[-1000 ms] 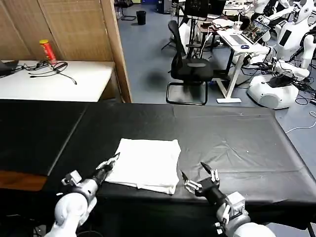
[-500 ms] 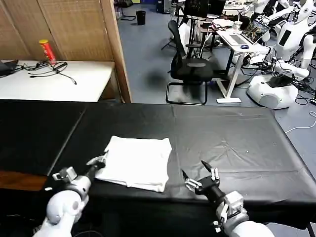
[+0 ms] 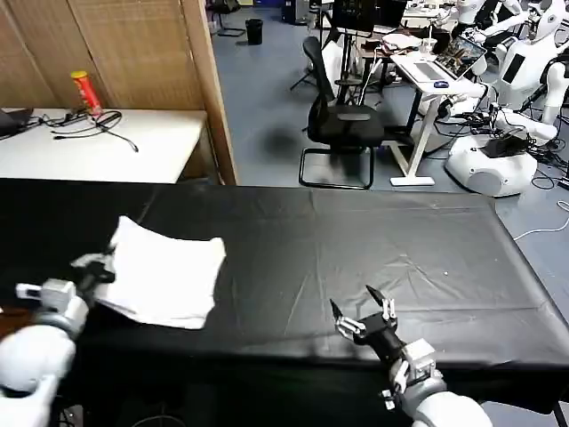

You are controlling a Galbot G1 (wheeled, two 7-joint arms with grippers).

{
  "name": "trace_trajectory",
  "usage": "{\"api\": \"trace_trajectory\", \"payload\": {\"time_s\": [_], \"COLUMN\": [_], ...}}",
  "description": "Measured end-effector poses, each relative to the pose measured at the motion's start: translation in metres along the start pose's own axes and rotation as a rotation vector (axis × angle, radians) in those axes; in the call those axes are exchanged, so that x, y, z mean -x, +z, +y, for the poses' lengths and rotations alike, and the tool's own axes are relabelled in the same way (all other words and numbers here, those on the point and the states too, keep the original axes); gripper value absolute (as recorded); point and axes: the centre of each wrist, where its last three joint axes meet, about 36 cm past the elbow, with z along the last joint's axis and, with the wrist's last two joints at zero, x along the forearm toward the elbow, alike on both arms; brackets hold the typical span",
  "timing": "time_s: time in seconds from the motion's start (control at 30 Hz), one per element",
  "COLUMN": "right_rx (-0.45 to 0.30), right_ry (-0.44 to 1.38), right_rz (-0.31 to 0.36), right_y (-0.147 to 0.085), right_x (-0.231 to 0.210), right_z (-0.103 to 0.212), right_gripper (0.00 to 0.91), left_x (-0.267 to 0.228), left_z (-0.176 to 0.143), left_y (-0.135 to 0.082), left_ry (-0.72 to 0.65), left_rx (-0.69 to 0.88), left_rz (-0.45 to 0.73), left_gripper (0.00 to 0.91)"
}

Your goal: Fold and organize the clothes.

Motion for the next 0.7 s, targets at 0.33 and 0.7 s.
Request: {"api": "trace_trajectory", "payload": {"time_s": [0.33, 0.7], "right_rx": [0.005, 0.071], "right_ry": [0.012, -0.033], "right_rz": [0.01, 0.042], "right_y": [0.008, 0.007], "right_x": [0.0, -0.001], "right_z": [0.006, 0.014], "right_gripper": [0.878, 0.878], "left_x": [-0.027, -0.031], "left_z": [-0.016, -0.16], "left_y": [-0.058, -0.023], "left_ry": [-0.019, 0.295], "left_rx": [0.099, -0.137], "left_rz": [-0.131, -0.058], "left_gripper": [0.0, 0.878]}}
